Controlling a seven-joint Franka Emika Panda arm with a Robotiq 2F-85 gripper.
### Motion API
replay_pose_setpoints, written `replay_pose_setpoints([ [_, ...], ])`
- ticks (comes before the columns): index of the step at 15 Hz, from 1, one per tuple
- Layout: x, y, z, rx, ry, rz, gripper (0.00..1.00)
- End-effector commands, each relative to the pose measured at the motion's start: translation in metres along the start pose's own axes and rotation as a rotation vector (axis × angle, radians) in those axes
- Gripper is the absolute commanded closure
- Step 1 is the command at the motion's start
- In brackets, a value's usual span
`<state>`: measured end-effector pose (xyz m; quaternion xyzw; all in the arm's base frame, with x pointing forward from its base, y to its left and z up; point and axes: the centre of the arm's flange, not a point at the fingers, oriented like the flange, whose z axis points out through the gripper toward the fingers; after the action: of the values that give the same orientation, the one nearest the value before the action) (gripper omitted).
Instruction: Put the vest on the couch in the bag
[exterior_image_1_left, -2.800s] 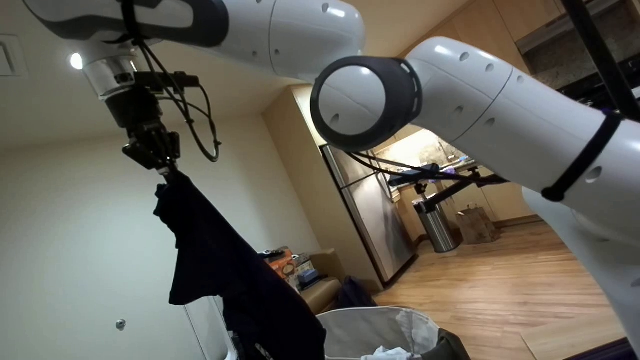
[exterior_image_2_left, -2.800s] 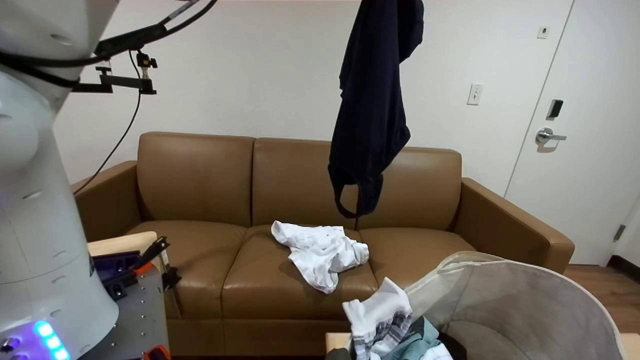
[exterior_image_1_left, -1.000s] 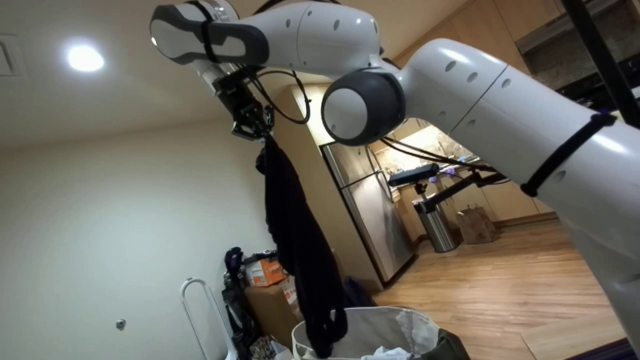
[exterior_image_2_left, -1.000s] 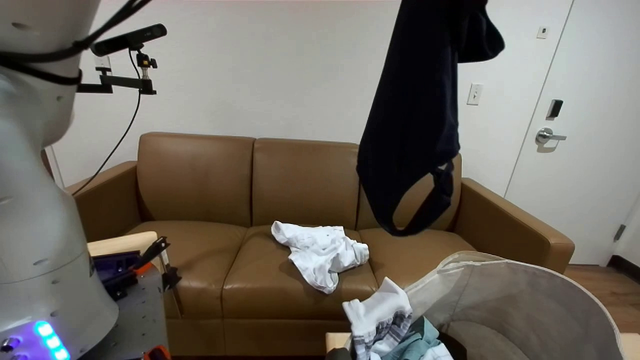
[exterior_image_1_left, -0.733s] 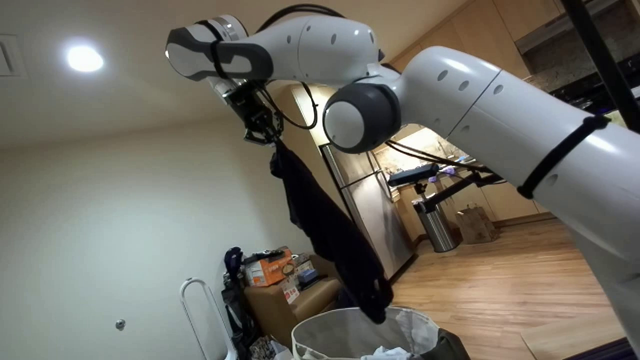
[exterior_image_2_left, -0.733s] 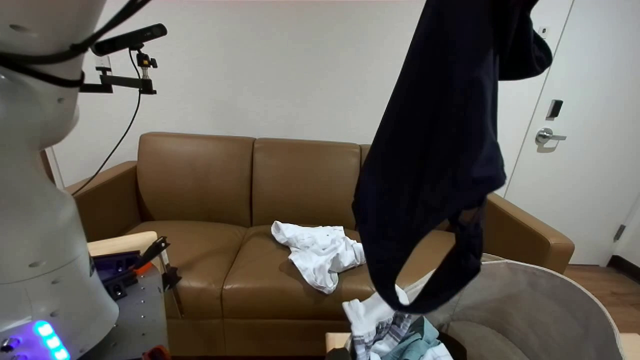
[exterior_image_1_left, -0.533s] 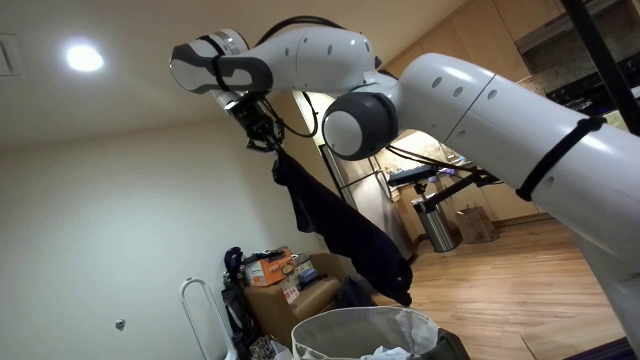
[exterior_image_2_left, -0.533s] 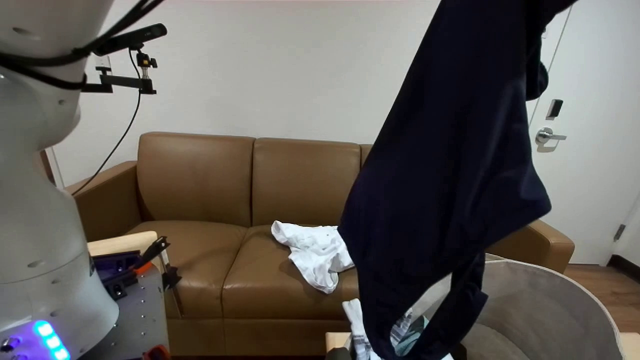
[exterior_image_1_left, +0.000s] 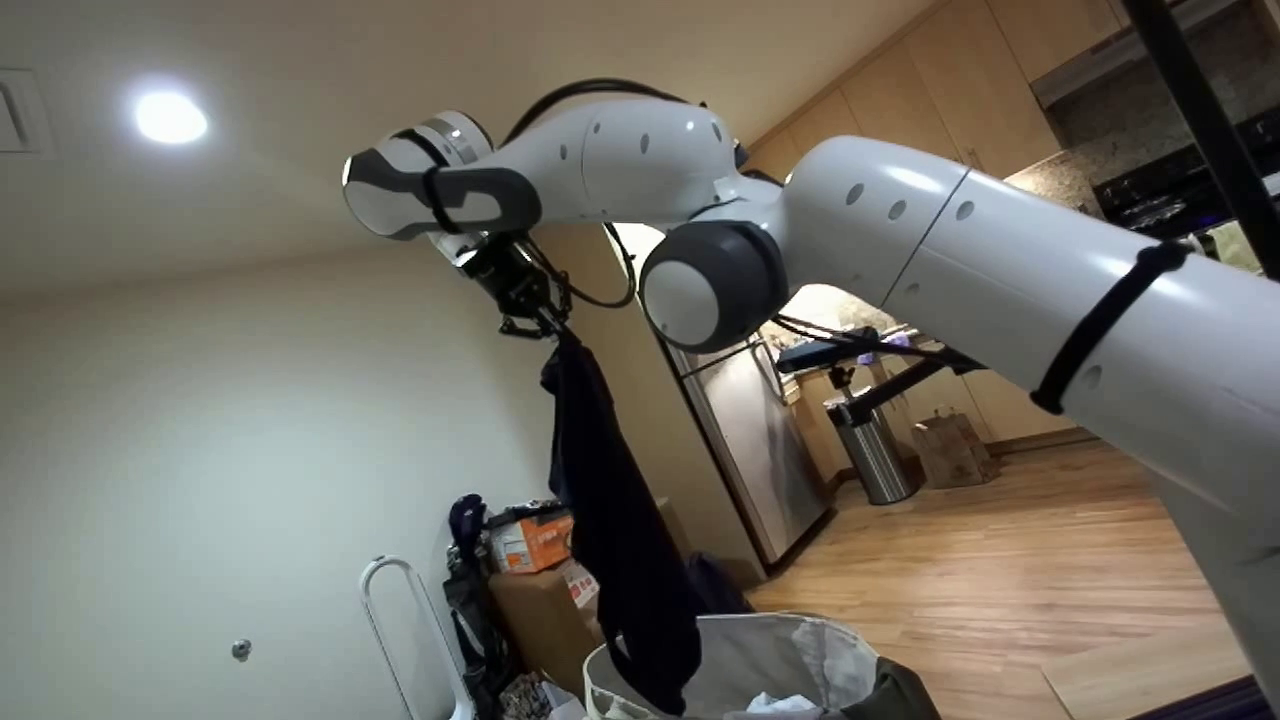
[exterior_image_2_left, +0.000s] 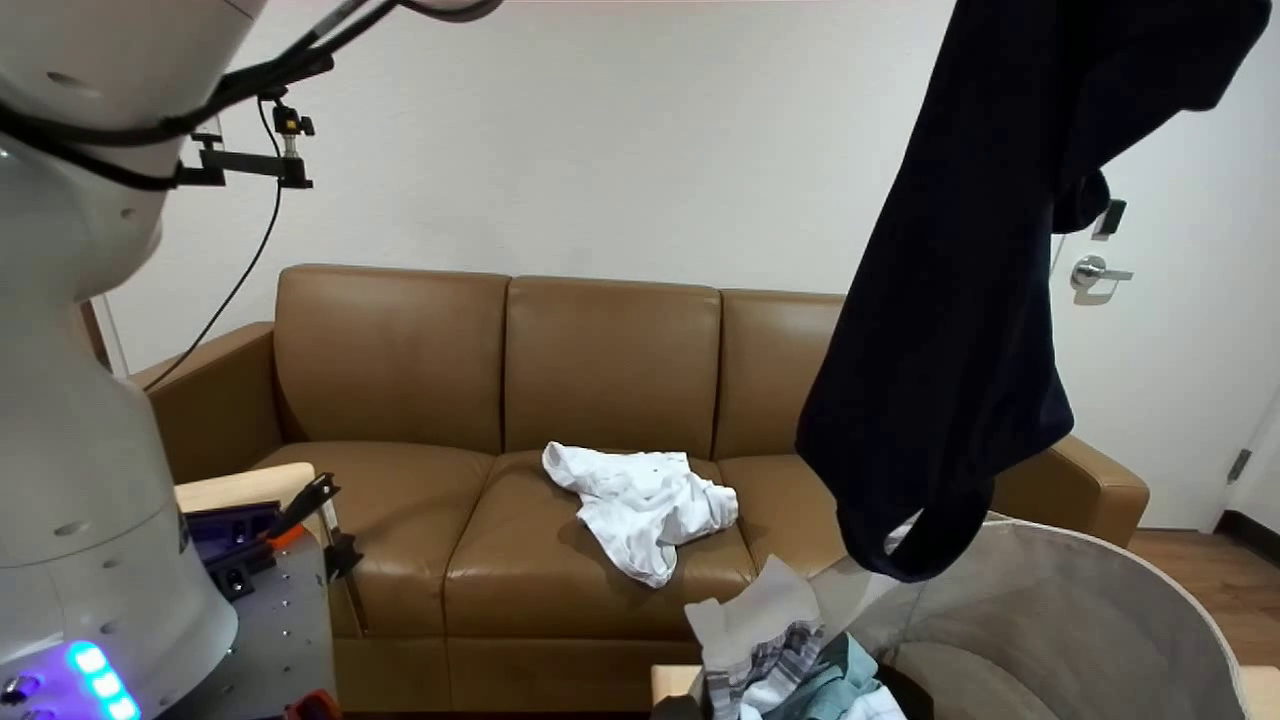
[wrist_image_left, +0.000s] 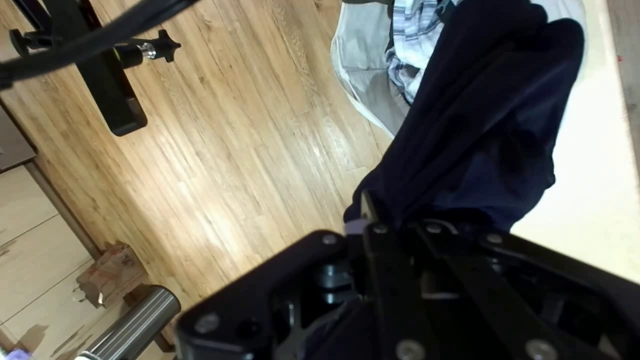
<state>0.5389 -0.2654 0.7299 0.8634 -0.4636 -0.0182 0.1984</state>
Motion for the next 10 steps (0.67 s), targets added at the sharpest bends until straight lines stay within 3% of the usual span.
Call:
replay_pose_setpoints([
  [1, -0.037, 0.010, 0.067, -0.042, -0.013, 0.034, 0.95],
  [4, -0.044, 0.007, 0.070, 0.016, -0.053, 0.037, 0.93],
  [6, -0.034, 0.013, 0.037, 0.047, -0.008, 0.044, 0.94],
  [7, 0.010, -0.012, 0.022, -0.019, -0.038, 0.023, 0.93],
  [10, 0.004, -0.002, 0.008, 0.003, -0.017, 0.027, 0.93],
])
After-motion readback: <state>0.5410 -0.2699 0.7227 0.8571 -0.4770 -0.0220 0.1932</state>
